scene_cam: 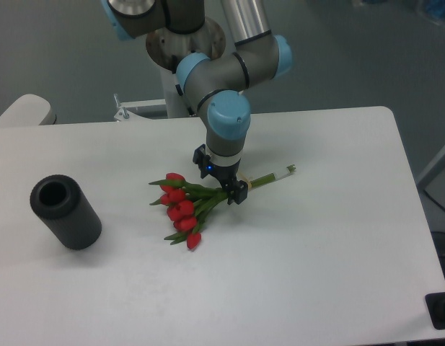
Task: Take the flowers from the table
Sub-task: 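Lower the gripper onto the stems and close it around them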
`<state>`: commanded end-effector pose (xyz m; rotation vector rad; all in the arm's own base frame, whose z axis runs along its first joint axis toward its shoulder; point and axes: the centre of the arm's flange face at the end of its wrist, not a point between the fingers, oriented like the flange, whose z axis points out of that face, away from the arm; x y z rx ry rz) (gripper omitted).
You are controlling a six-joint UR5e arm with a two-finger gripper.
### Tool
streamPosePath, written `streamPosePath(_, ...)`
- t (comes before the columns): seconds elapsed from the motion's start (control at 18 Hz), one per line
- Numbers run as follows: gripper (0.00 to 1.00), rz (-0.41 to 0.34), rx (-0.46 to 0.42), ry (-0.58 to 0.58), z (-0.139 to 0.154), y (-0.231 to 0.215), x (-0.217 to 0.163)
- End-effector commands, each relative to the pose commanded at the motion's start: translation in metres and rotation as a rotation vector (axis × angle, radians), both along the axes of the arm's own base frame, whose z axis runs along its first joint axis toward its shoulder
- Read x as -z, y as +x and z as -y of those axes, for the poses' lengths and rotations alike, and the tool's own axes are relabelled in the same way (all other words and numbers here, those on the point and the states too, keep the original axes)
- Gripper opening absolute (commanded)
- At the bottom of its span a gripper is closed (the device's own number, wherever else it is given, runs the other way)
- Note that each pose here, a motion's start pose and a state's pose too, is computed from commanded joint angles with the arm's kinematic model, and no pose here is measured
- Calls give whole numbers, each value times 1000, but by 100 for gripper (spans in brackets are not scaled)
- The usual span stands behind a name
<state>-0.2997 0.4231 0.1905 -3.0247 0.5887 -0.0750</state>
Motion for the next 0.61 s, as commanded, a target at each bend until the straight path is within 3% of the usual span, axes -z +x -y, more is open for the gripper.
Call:
streamPosePath(0.11,96,-13,9,11,-4,0,-1)
streamPosePath(0.22,65,-14,9,15,-5,-1,-2)
streamPosePath(0.39,40,-29,18,28,-9,-3,-2)
streamPosePath(0.61,36,-36,21,33,-12,-6,-4)
